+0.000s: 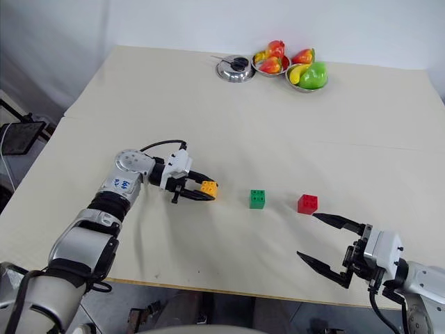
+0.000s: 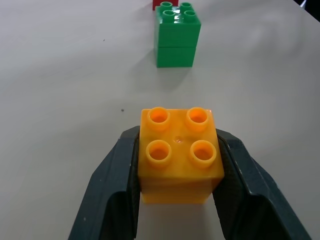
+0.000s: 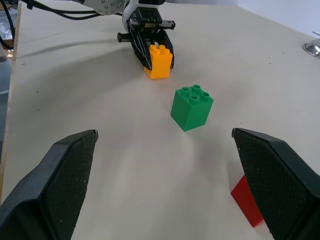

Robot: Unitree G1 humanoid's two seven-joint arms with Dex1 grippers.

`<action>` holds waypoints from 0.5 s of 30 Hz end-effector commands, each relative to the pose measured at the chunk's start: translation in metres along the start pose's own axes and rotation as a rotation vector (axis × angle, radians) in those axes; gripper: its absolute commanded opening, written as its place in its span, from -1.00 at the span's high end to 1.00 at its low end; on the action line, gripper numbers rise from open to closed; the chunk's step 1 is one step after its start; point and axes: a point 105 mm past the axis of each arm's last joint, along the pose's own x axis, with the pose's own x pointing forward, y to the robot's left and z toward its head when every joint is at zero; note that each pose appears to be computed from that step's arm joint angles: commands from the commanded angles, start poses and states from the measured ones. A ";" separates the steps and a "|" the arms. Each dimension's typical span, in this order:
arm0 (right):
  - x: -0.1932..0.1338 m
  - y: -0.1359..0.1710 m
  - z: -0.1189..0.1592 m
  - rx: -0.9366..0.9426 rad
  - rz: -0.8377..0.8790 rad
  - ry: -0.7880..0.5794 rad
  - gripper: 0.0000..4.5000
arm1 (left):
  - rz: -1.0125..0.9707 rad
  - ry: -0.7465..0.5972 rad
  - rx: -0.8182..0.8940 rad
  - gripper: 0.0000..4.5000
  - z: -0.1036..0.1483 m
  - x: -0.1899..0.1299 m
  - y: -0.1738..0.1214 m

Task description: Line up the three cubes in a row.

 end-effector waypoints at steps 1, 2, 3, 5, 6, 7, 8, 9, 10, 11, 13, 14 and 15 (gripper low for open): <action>0.004 0.000 0.007 -0.032 0.003 -0.024 -1.00 | -0.045 0.027 0.041 0.33 0.005 0.009 0.002; 0.004 0.001 0.007 -0.032 0.005 -0.025 -1.00 | -0.044 0.031 0.045 0.33 0.005 0.010 0.003; 0.005 0.000 0.007 -0.032 0.006 -0.026 -1.00 | -0.052 0.038 0.048 0.33 0.005 0.011 0.003; 0.006 0.000 0.007 -0.031 0.008 -0.027 -1.00 | -0.062 0.052 0.044 0.33 0.003 0.012 0.003; 0.007 0.000 0.007 -0.029 0.011 -0.027 -1.00 | -0.071 0.061 0.045 0.33 0.003 0.013 0.003; 0.007 0.000 0.007 -0.028 0.012 -0.028 -1.00 | -0.070 0.069 0.045 0.33 0.002 0.013 0.004; 0.007 0.000 0.007 -0.027 0.014 -0.029 -1.00 | -0.073 0.071 0.043 0.33 0.002 0.013 0.004; 0.007 0.001 0.007 -0.025 0.013 -0.029 -1.00 | -0.066 0.072 0.042 0.33 0.003 0.012 0.006; 0.007 0.001 0.007 -0.024 0.013 -0.030 -1.00 | -0.060 0.071 0.040 0.33 0.004 0.012 0.007; 0.007 0.001 0.006 -0.021 0.013 -0.030 -1.00 | -0.067 0.066 0.034 0.33 0.005 0.011 0.007; 0.007 0.002 0.006 -0.016 0.012 -0.029 -1.00 | -0.048 0.047 0.042 -0.10 0.007 0.006 0.008; 0.007 0.003 0.005 -0.015 0.011 -0.030 -1.00 | -0.042 0.036 0.049 -0.21 0.009 0.003 0.009; 0.007 0.003 0.005 -0.015 0.010 -0.030 -1.00 | -0.037 0.029 0.055 -0.36 0.010 0.002 0.009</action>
